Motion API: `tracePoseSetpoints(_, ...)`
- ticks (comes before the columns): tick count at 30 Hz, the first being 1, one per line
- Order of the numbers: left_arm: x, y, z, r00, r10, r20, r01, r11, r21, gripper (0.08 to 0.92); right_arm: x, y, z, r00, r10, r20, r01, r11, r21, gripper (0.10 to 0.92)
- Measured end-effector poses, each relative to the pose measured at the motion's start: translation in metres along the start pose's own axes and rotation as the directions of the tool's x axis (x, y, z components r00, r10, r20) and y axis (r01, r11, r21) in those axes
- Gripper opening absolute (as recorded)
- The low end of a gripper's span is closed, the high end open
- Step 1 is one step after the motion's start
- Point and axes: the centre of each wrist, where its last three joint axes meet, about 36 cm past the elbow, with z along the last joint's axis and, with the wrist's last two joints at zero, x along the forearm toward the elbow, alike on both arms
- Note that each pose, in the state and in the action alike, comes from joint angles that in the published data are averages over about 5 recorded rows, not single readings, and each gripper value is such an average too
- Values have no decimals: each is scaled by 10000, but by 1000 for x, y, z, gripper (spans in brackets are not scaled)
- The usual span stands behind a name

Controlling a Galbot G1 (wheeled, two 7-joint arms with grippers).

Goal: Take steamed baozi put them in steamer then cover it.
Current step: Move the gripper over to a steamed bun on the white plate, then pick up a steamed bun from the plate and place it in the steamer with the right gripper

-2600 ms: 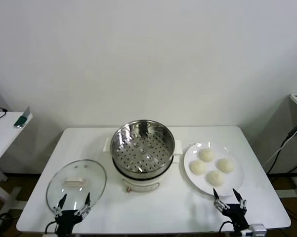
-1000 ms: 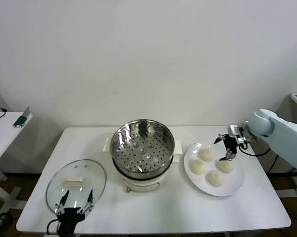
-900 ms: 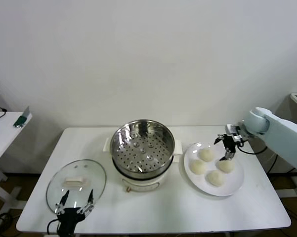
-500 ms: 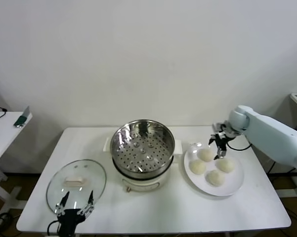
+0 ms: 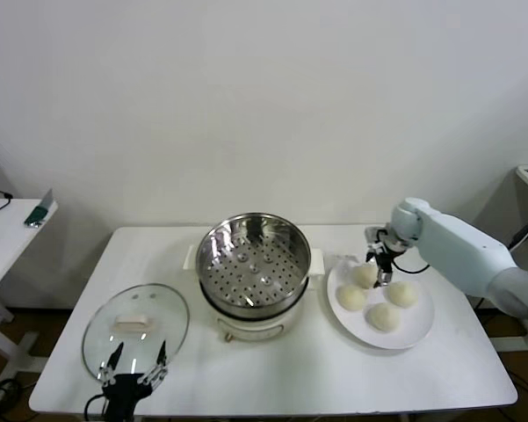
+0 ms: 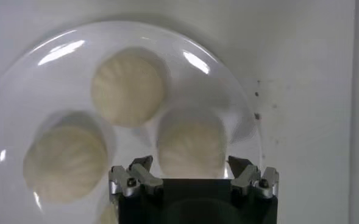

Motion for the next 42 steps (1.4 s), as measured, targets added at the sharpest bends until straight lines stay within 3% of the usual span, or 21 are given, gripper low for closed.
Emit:
tracePoseSetpoints(7,0,0,0,10000,-16,7,16,10000,2,823,-4,0,-2,10000,-16,18,16,10000,-70,674)
tracePoseSetpoints(16,1,-1,-2,10000,-31,41,30,10000,38,823,10,-5,-3,10000,86,36,-86,9998,172,653)
tracePoseSetpoints(21,1,-2,-3,10000,-24,49,24,10000,27,823,52,-21,-19,9985,455,294,-481,9943,952,653)
tracePoseSetpoints(26,2,-4,-5,9999,32,96,-33,10000,12,823,127,-44,-65,9918,969,829,-1161,9550,2729,653)
tracePoseSetpoints(30,3,-4,-8,9999,64,144,-64,10000,-22,823,194,-56,-117,9820,1307,1362,-1790,8738,4521,653)
tracePoseSetpoints(34,5,-3,-9,9998,65,190,-64,10000,-48,823,245,-54,-179,9731,1436,1800,-2261,7442,6285,653)
tracePoseSetpoints(42,8,-3,-11,9994,35,354,-30,9999,-125,823,260,-24,-285,9805,854,1770,-1965,4239,8842,653)
